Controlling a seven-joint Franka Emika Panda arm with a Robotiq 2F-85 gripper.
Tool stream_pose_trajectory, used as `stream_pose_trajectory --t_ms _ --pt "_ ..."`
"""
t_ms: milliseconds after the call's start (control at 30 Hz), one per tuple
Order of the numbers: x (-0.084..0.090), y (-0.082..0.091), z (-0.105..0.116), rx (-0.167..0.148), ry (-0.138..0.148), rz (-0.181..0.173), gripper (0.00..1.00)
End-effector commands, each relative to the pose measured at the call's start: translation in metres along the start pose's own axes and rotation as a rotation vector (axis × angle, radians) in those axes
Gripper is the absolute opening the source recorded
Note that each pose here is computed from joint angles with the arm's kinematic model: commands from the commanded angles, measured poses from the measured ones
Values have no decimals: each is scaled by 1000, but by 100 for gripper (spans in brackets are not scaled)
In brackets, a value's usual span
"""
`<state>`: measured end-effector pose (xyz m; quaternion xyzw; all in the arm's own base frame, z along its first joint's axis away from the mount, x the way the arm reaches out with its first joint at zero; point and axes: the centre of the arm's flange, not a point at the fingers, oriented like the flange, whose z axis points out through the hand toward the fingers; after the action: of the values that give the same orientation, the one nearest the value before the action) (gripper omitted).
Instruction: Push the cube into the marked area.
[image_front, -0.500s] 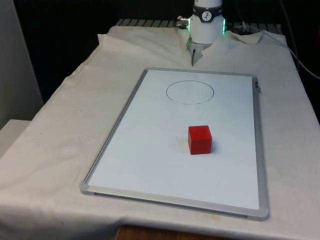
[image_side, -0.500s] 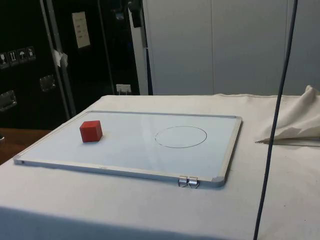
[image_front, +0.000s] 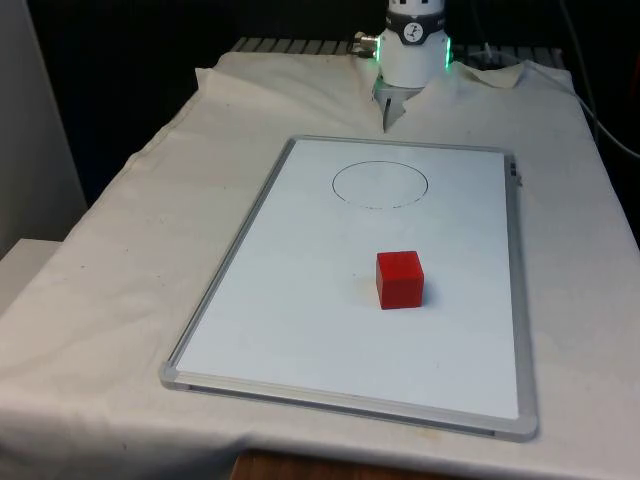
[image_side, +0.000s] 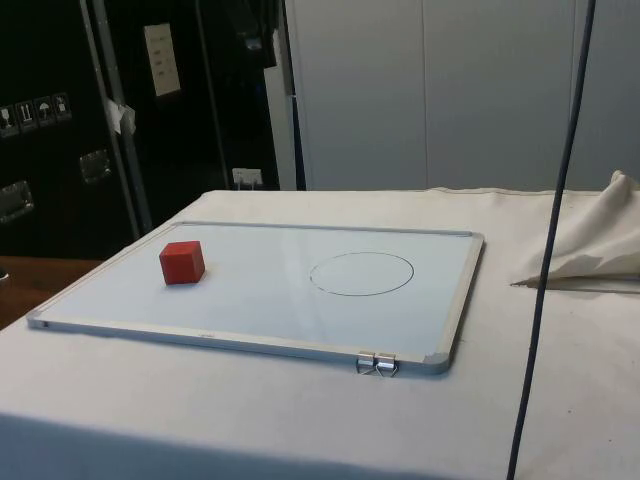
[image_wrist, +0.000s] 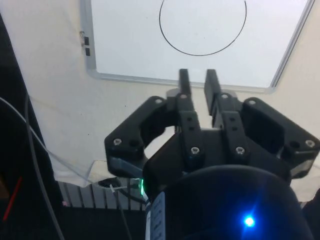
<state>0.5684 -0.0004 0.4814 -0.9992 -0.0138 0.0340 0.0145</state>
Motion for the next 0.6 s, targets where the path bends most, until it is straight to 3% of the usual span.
stream_pose_trajectory --t_ms 0,133,167,300,567 --pt "0 0 0 0 0 0 19" --pt "4 -4 -2 0 7 -1 4" --pt "9 -8 -4 0 20 -3 0" --pt "12 -12 -7 -2 33 -7 0" --pt "45 -29 -12 7 63 -16 0"
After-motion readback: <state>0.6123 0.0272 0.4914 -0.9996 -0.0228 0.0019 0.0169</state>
